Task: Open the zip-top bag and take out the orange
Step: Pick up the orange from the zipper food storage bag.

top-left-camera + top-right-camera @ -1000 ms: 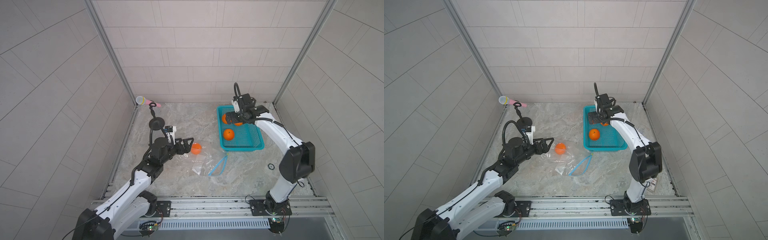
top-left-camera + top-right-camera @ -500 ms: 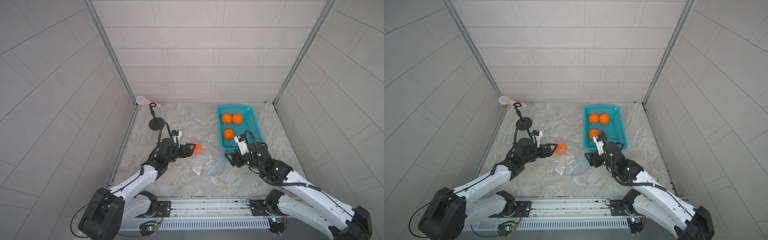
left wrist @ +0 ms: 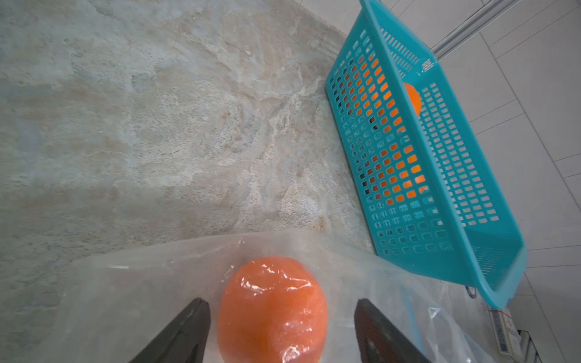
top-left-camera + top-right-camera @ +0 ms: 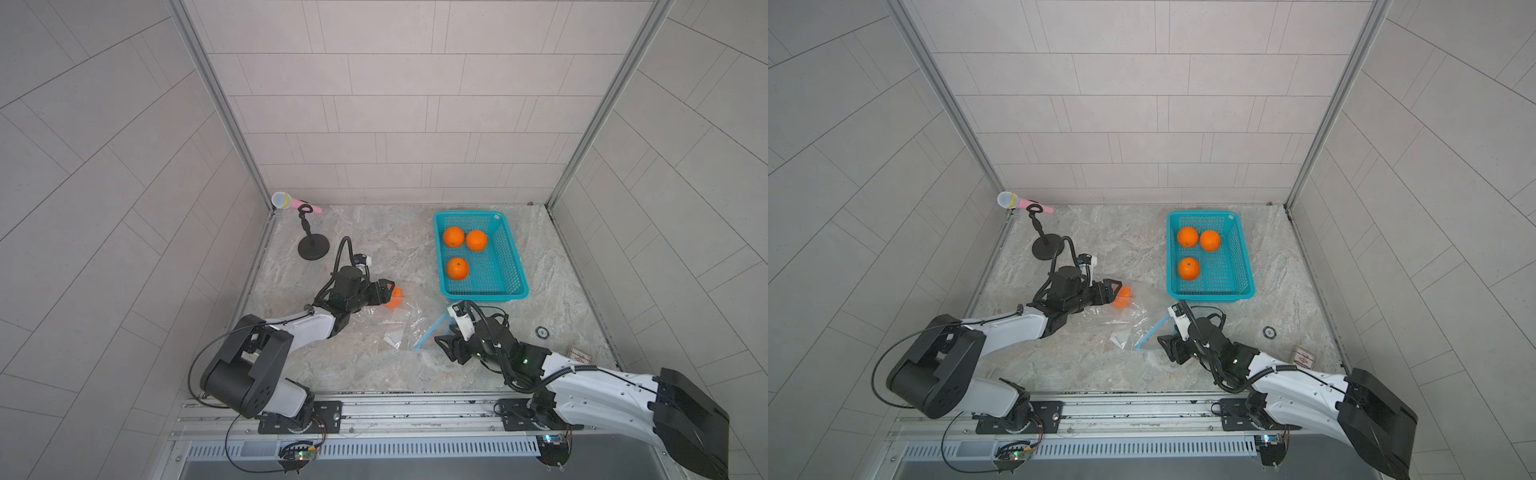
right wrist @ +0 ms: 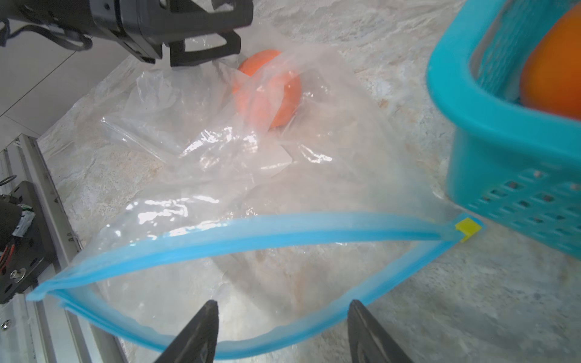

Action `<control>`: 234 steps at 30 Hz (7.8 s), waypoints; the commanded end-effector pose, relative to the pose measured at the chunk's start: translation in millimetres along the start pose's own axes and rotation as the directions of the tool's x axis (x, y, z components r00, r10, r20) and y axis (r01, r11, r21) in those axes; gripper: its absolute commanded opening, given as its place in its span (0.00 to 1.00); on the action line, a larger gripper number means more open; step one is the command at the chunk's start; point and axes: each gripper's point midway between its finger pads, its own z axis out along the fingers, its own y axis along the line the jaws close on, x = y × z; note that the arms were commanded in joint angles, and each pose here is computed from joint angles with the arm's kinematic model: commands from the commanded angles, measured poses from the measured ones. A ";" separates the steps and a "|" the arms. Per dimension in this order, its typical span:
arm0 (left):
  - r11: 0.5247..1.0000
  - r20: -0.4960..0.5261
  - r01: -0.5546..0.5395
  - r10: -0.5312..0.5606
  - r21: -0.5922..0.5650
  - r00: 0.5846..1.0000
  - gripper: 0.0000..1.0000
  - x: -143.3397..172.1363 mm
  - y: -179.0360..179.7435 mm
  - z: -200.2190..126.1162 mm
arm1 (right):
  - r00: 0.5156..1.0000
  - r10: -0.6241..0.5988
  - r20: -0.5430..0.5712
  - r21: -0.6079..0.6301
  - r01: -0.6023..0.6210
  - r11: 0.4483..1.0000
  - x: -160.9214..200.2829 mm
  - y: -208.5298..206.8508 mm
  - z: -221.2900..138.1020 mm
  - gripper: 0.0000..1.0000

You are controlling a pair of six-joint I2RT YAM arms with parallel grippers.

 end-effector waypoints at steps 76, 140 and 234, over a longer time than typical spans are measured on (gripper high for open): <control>0.999 -0.050 0.016 -0.017 -0.031 0.999 0.69 55.0 21.1 23.8 | 0.996 -0.086 0.026 -0.154 0.089 0.984 -37.6 21.3 80.4 0.60; 0.966 -0.087 -0.222 0.234 0.131 0.968 1.00 105.1 -64.8 -77.6 | 0.992 -0.088 0.094 -0.097 0.097 0.991 -5.1 27.2 35.2 0.61; 0.939 -0.131 -0.341 0.333 -0.041 0.934 0.12 101.9 -45.8 -31.5 | 0.992 -0.080 -0.098 -0.016 0.079 0.997 18.7 12.2 37.5 0.91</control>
